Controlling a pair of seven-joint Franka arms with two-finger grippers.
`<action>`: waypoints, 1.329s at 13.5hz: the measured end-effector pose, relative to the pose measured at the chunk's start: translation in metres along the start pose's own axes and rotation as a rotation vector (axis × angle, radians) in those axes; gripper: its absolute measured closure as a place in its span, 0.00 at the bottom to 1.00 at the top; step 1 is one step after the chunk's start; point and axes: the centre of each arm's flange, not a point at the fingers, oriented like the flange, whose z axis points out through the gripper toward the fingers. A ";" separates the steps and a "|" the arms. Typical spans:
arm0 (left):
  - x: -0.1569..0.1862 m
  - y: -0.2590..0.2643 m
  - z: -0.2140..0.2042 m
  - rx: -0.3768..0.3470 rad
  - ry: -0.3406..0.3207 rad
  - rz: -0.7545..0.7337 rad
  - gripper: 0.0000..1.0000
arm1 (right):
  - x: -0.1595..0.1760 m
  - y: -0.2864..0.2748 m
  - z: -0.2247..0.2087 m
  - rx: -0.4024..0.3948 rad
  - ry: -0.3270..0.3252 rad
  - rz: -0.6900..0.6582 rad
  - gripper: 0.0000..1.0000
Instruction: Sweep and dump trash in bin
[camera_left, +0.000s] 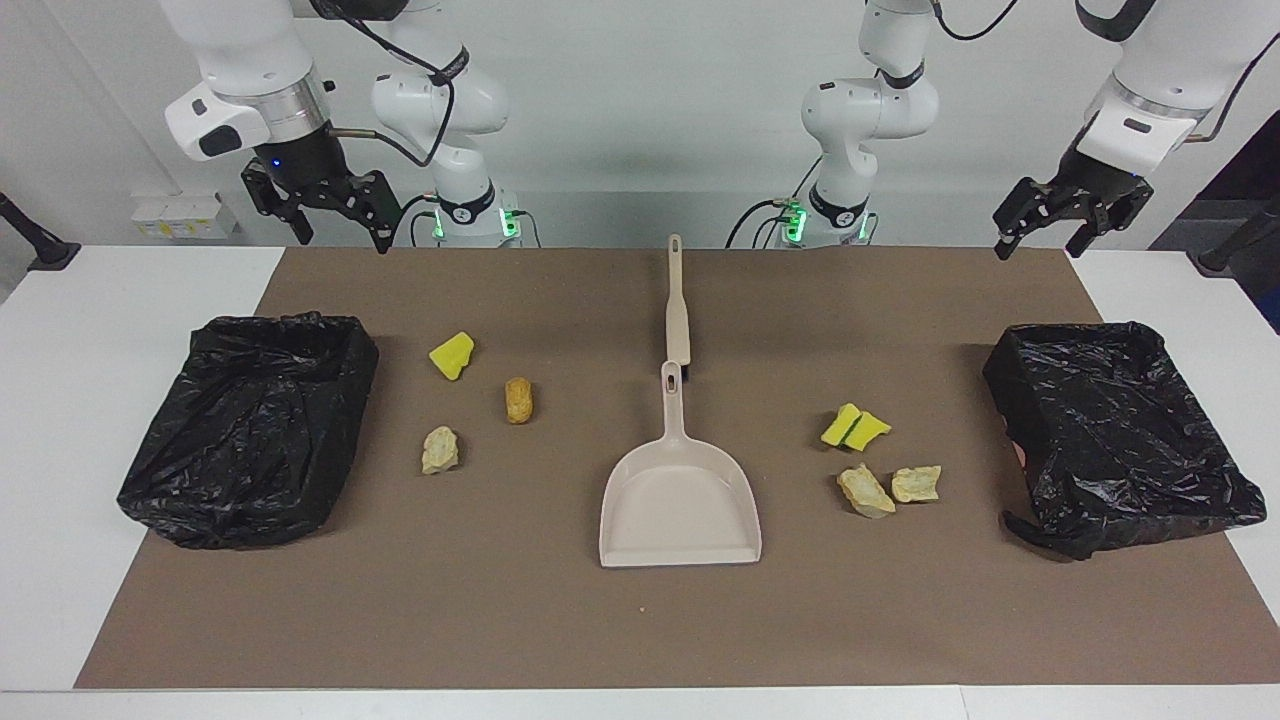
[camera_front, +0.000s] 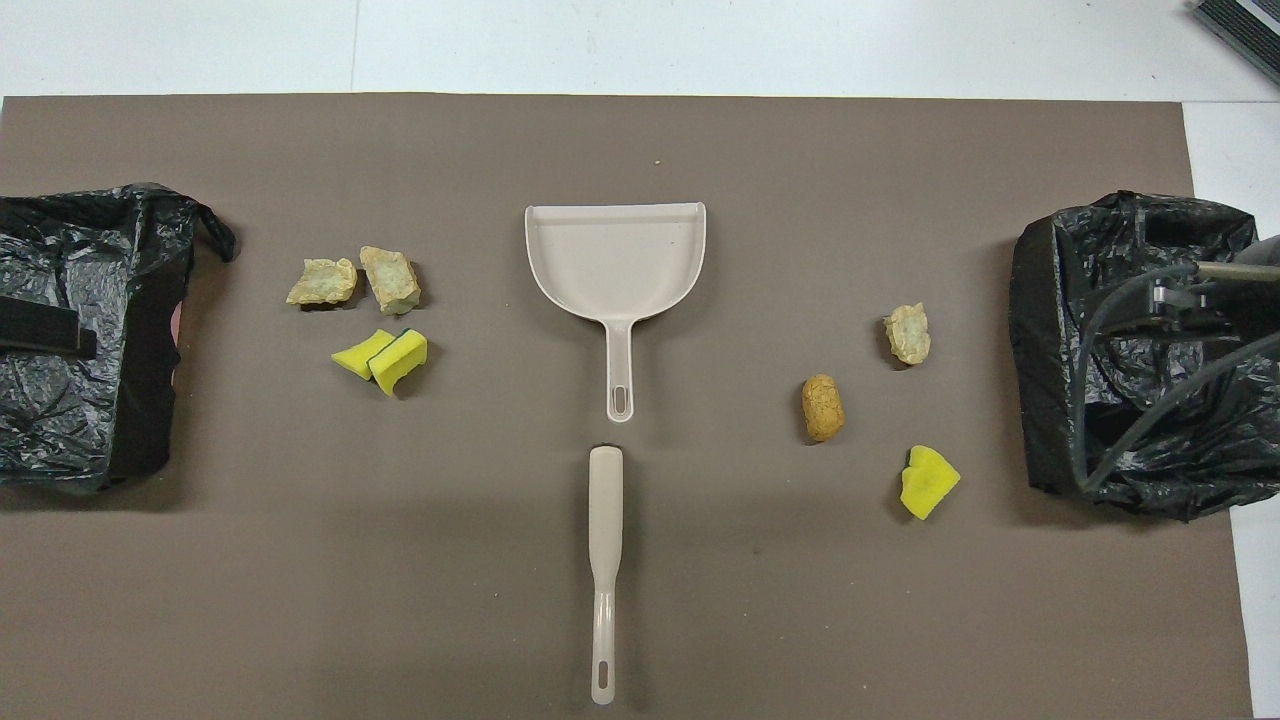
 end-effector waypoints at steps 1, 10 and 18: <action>0.000 0.001 0.000 0.000 0.000 0.002 0.00 | 0.000 0.000 -0.001 0.000 0.001 0.000 0.00; -0.001 0.015 0.003 0.000 -0.006 0.027 0.00 | -0.006 0.001 -0.007 0.000 0.008 0.008 0.00; -0.001 0.083 0.045 -0.003 -0.017 0.100 0.00 | -0.005 0.002 -0.007 0.000 0.007 0.015 0.00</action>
